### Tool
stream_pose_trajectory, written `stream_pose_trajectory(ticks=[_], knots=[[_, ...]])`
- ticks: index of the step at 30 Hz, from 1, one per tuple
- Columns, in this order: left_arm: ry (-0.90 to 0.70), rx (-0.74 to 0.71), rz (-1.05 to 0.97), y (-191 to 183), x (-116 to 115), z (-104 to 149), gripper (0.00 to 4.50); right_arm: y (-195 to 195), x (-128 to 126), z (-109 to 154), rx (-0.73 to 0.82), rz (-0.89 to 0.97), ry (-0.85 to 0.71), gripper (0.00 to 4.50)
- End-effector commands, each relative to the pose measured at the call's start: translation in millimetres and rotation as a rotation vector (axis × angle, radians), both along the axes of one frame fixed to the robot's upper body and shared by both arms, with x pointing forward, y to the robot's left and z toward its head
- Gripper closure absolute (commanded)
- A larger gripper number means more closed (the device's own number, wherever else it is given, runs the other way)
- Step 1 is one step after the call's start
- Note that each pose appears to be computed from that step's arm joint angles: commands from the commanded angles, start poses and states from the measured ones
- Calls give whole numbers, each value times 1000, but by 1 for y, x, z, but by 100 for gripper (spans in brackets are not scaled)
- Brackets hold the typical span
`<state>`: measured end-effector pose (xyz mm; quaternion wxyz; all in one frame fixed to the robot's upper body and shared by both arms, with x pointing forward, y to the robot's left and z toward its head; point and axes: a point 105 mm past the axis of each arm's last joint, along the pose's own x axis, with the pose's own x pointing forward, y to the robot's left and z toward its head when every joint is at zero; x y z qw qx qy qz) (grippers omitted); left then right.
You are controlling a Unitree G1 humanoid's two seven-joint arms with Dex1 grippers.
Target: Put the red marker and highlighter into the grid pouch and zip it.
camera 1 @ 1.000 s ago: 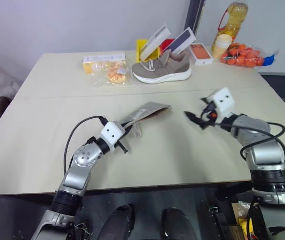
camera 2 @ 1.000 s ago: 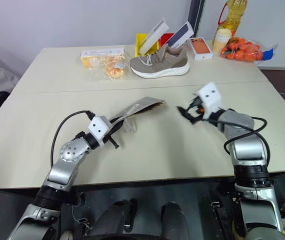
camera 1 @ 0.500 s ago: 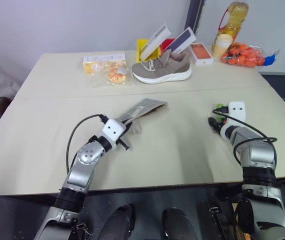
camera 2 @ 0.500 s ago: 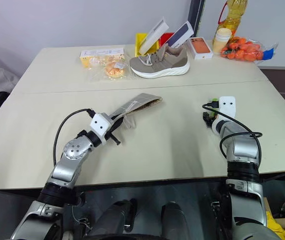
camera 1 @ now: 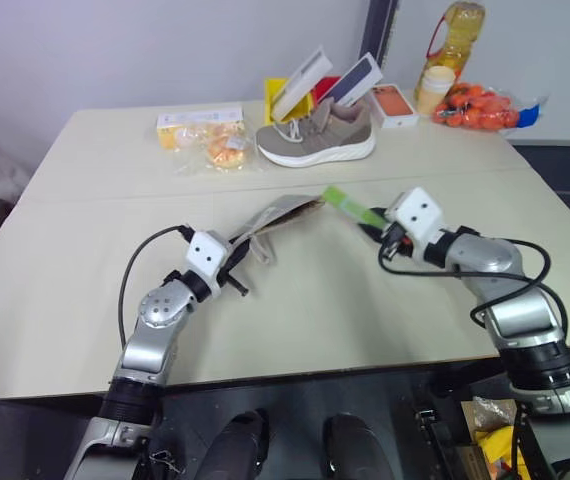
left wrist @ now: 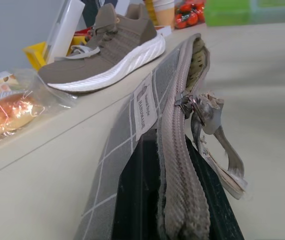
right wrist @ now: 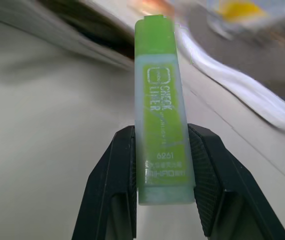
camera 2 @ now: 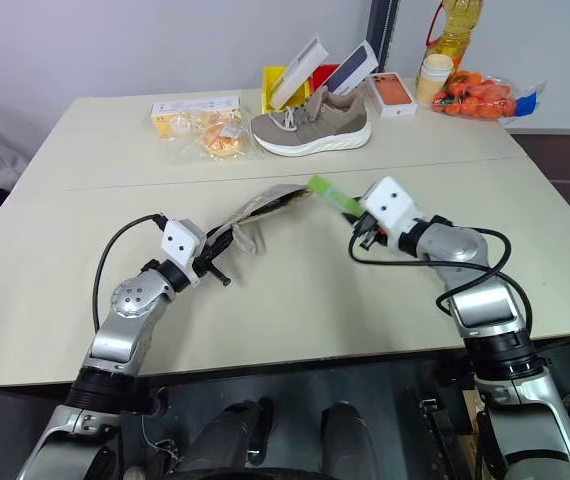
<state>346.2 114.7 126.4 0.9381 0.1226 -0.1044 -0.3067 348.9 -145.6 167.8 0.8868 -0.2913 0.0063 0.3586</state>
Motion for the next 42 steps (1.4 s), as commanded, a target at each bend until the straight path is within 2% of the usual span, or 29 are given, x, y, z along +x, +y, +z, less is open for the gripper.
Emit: stream_pose_trajectory(ticks=[1,10,15,21,25,29,33,34,39,42], knots=[[-52,-16,-13,1,0,16,450,10,-6,14,-32,53,-51,361],[-62,-14,-74,-8,-8,18,450,12,-4,5,-89,61,-30,361],[-75,36,-125,-13,-13,17,450,13,-8,6,-225,110,-67,361],[-64,139,-282,-25,-28,9,450,34,-22,8,-450,287,-150,361],[-50,171,-367,-32,-36,8,450,55,-25,8,-504,365,-208,361],[-54,172,-369,-32,-34,10,450,63,-23,8,-510,378,-220,361],[-56,126,-300,-25,-24,15,450,58,-15,26,-442,311,-269,159],[-53,101,-279,-23,-21,16,450,55,-13,37,-359,277,-265,112],[-39,-3,-225,-27,-9,21,450,37,-13,72,-19,195,-191,112],[-19,-91,-194,-33,2,27,450,31,-27,68,186,231,-36,112]])
